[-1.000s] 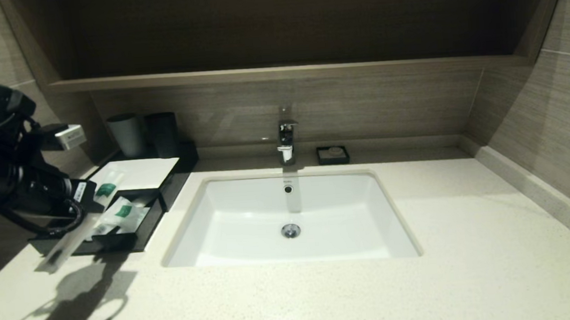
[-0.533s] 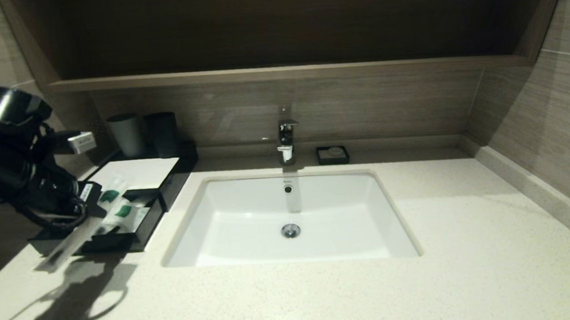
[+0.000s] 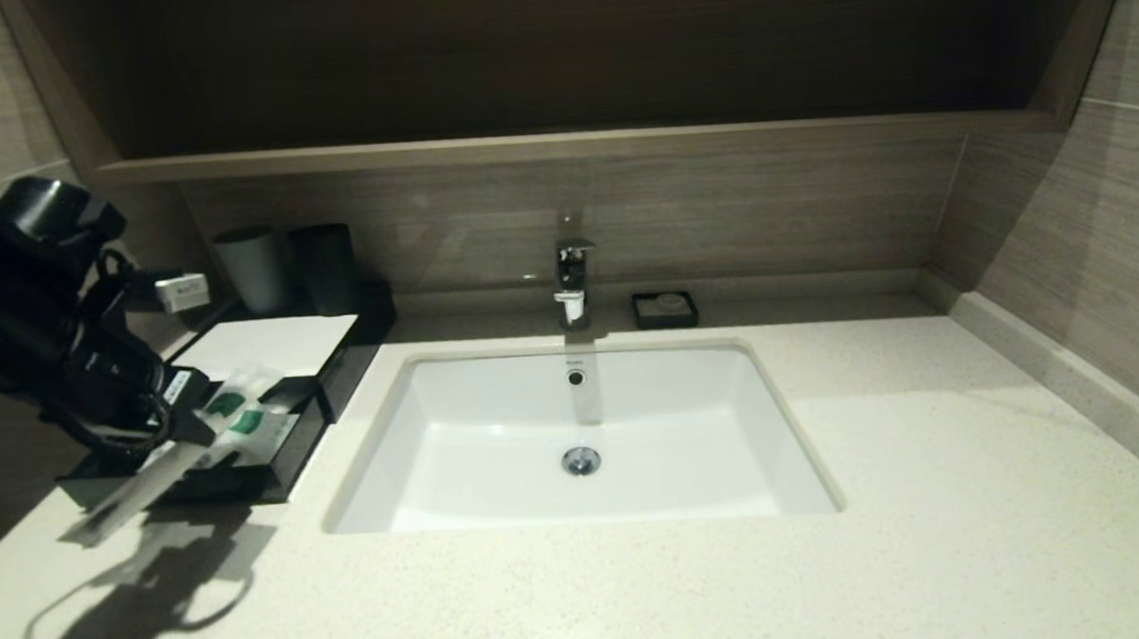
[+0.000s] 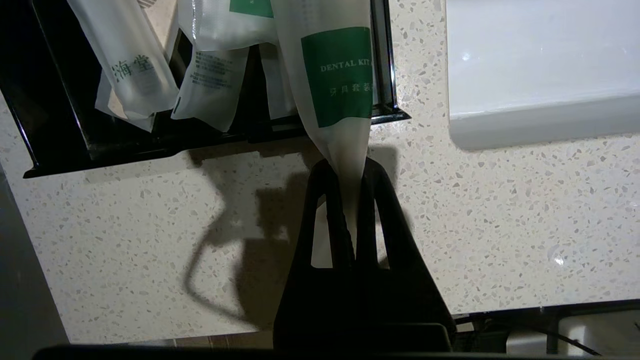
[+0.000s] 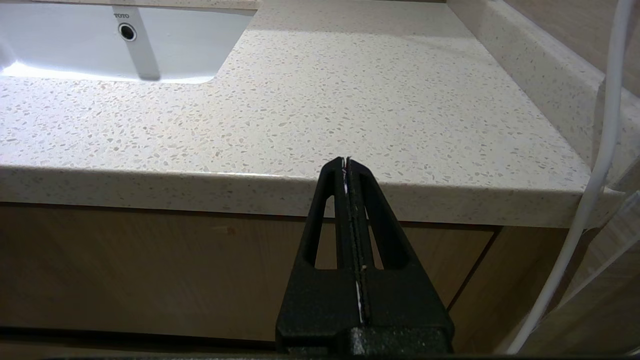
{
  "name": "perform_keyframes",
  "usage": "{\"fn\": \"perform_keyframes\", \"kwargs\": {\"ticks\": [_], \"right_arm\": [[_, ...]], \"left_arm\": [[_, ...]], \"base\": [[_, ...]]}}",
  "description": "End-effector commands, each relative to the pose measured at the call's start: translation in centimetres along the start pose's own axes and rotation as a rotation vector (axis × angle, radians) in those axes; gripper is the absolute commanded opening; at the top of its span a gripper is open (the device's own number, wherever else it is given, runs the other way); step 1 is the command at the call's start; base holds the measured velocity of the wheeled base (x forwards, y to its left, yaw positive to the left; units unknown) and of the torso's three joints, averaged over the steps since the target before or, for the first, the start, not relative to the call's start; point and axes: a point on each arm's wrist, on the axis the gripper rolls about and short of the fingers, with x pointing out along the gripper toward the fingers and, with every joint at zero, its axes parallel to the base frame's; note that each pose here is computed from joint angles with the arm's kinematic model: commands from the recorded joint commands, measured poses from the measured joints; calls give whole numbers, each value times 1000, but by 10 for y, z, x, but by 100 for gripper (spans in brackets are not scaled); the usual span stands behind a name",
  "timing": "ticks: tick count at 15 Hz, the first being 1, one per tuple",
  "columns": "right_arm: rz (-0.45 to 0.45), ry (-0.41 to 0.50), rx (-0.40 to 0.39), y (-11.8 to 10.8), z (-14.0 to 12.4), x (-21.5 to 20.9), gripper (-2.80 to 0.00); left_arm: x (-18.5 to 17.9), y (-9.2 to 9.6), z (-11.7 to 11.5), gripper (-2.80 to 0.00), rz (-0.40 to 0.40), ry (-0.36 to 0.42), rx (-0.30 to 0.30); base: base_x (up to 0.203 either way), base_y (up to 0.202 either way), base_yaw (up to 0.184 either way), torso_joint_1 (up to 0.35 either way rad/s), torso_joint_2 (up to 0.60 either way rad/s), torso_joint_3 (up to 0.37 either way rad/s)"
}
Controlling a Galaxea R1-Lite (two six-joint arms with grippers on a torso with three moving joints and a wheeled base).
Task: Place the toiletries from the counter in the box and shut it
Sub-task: Place the bathroom toiletry into the drawer
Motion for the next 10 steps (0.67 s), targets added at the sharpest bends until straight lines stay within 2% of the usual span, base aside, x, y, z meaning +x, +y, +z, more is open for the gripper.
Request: {"fn": "perform_keyframes", "kwargs": {"ticks": [1,10], "right_arm": [[1,1,-1,0,0,0,-280],[1,1,-1,0,0,0,-280]], "left_arm": [[4,2,5,-280,-12,36,-3],[27,9,18,-280,-45,125,-17]], "base": [[0,0,0,0,0,0],[0,0,0,0,0,0]]}}
